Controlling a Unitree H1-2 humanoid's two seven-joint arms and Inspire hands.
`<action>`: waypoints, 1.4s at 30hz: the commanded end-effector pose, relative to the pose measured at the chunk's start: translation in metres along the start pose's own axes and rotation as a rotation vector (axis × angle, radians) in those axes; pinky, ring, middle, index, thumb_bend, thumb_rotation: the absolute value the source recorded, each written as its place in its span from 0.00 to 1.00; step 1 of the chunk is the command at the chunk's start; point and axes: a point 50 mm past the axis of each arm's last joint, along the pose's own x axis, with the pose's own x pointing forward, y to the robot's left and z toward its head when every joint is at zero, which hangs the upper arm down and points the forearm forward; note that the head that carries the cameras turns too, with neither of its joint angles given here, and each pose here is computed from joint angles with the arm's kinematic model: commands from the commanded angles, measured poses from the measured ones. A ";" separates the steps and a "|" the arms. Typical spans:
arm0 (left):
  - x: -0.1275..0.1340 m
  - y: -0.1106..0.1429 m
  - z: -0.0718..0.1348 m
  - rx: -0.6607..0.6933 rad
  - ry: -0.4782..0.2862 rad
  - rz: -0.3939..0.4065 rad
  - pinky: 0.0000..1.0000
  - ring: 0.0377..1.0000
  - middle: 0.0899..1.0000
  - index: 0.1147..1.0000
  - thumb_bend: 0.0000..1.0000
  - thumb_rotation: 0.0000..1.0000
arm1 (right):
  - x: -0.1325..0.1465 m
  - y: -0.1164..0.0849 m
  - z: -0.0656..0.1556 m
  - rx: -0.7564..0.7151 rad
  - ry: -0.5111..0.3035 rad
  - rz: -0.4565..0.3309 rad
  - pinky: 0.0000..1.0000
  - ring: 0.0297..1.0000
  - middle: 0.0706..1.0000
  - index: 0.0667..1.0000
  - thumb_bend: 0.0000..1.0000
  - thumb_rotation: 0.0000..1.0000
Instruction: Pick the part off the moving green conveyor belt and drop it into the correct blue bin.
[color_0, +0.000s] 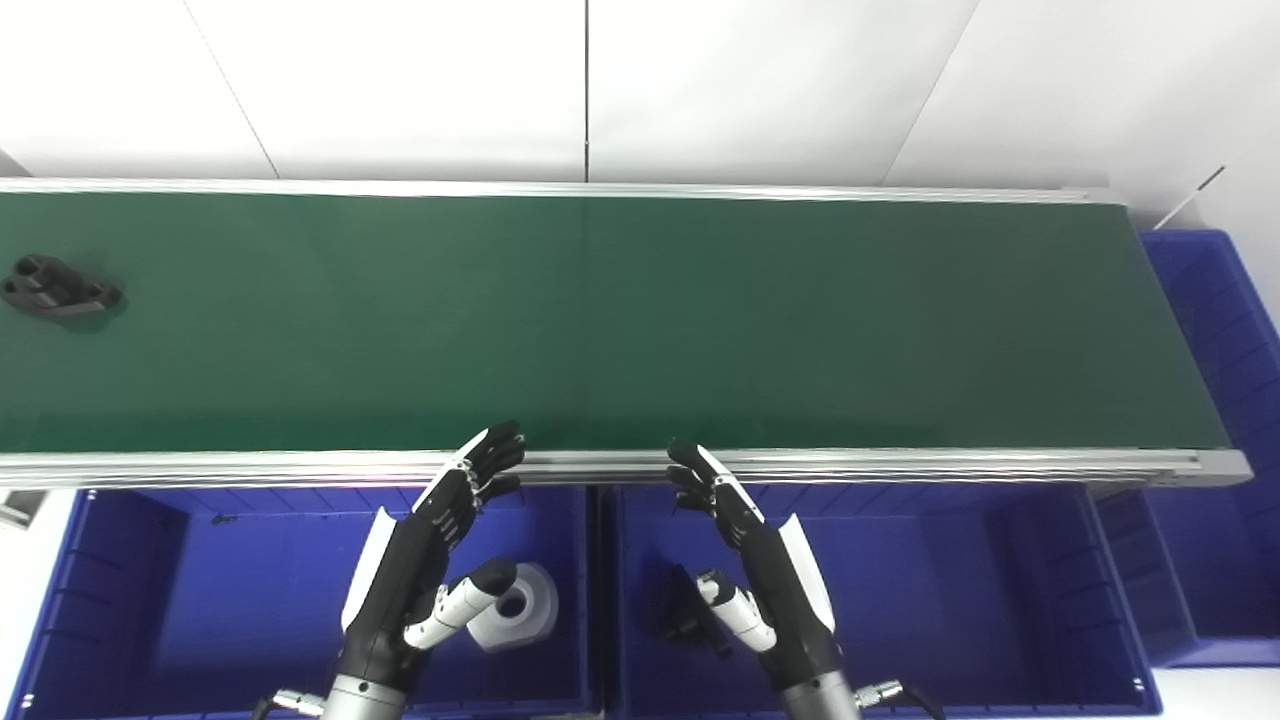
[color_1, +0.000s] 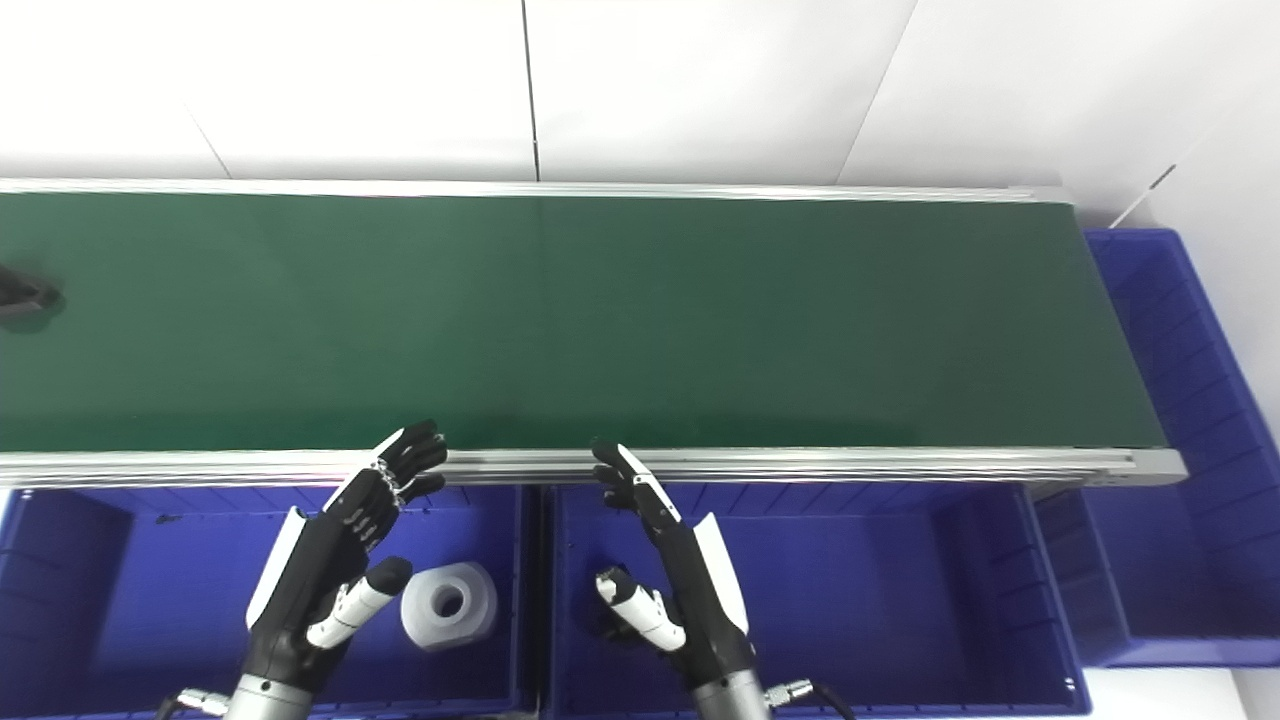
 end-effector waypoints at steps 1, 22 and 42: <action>0.000 -0.002 0.006 -0.013 -0.048 0.019 0.82 0.87 0.86 0.86 0.76 0.75 | 0.002 -0.001 0.010 0.009 -0.073 -0.009 0.80 0.85 0.89 0.90 0.88 1.00; 0.002 -0.004 0.011 -0.012 -0.039 0.024 0.82 0.87 0.85 0.87 0.76 0.77 | 0.000 -0.005 0.011 0.017 -0.057 -0.012 0.81 0.85 0.88 0.90 0.88 1.00; 0.006 -0.008 0.009 -0.026 -0.015 0.009 0.82 0.88 0.86 0.90 0.75 0.78 | -0.003 -0.015 0.007 0.017 -0.045 -0.020 0.81 0.84 0.88 0.91 0.88 1.00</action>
